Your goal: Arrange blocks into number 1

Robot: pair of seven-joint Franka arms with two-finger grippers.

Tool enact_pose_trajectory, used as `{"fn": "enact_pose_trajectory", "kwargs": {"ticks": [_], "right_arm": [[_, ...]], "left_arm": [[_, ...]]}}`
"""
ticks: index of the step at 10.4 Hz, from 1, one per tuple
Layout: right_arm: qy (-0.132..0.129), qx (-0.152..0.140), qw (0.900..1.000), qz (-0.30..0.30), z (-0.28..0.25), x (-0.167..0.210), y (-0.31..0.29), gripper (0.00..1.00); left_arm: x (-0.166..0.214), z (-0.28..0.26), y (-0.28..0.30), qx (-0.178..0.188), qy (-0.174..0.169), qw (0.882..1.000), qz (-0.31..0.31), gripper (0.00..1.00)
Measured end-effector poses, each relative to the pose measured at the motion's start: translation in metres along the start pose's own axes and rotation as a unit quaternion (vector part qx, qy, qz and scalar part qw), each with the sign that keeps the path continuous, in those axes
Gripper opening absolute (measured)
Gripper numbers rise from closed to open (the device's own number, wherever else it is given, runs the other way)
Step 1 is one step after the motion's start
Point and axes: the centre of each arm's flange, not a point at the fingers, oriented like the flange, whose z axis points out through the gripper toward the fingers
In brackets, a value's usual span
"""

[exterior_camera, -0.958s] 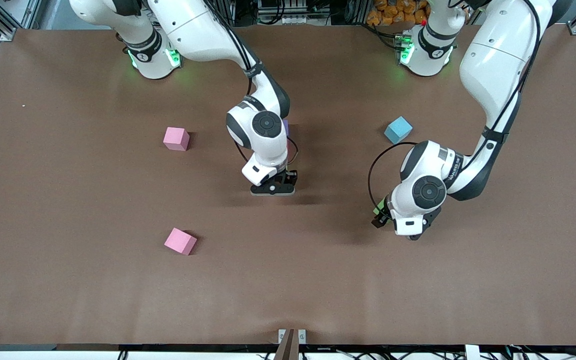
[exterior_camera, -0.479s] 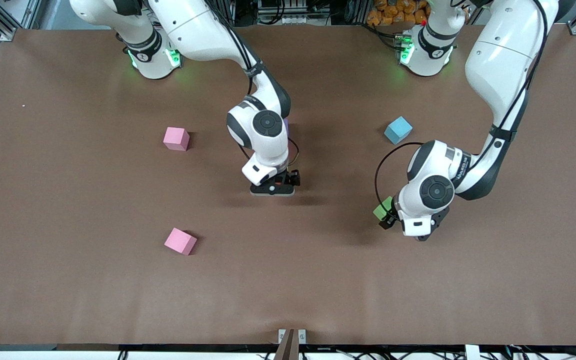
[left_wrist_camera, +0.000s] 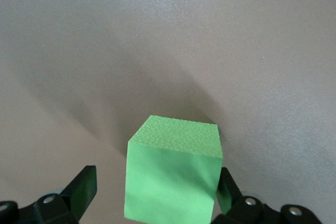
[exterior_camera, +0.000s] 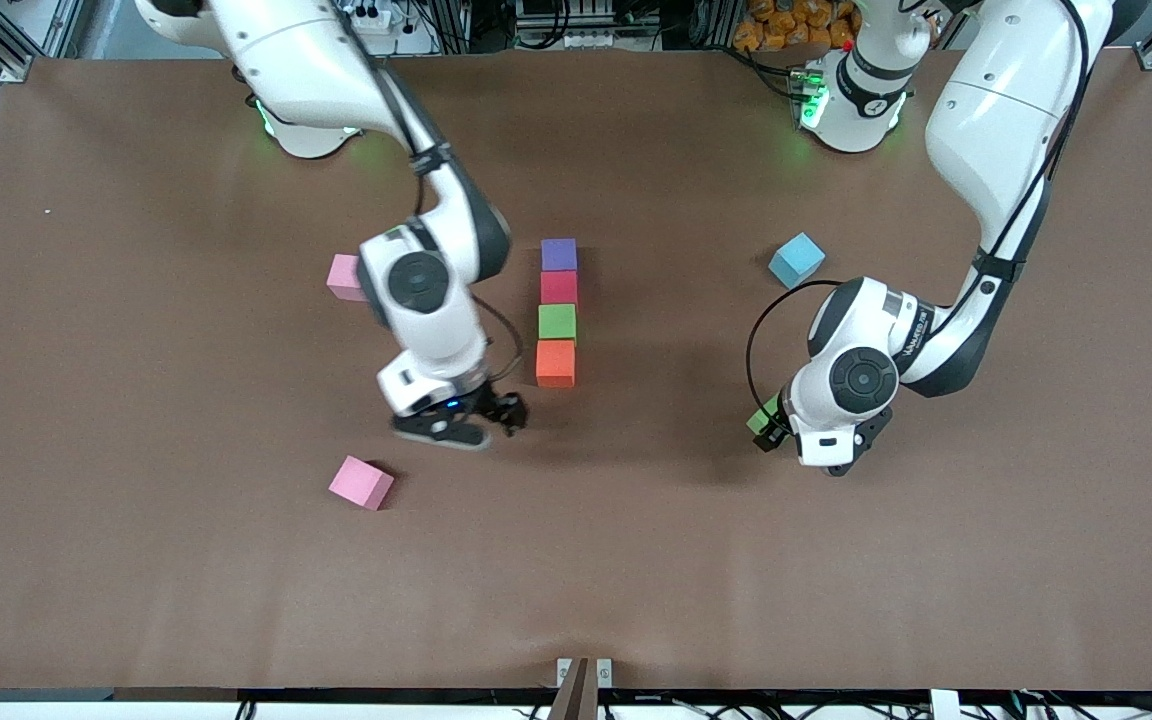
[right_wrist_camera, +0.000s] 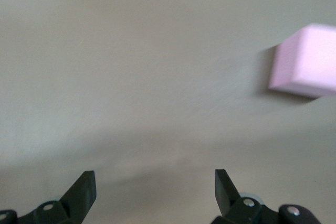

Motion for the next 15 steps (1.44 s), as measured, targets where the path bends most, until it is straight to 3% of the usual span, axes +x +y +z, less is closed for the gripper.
{"fn": "enact_pose_trajectory", "kwargs": {"ticks": [4,7,8,10,11,15], "right_arm": [[-0.024,-0.008,0.996,0.084,-0.055,0.076,0.117,1.0],[-0.044,-0.019,0.997,0.056,-0.116,0.102,0.183,1.0],[-0.05,-0.021,0.998,0.043,-0.134,0.107,0.202,1.0],[-0.058,-0.021,0.998,0.011,-0.164,0.112,0.232,1.0],[-0.063,-0.021,0.998,-0.005,-0.177,0.113,0.244,1.0],[-0.081,-0.021,0.995,-0.048,-0.22,0.107,0.273,1.0]], "left_arm": [[-0.002,0.01,0.0,0.004,0.001,1.0,0.002,1.0],[-0.004,0.019,0.003,-0.005,0.0,1.0,-0.007,1.0],[-0.005,0.022,0.004,-0.004,0.002,1.0,-0.006,0.97],[-0.004,0.024,0.004,-0.003,0.005,1.0,-0.003,0.69],[-0.004,0.023,0.004,-0.003,0.005,1.0,-0.003,0.63],[-0.028,0.02,0.014,-0.003,0.017,1.0,0.024,0.63]]}}
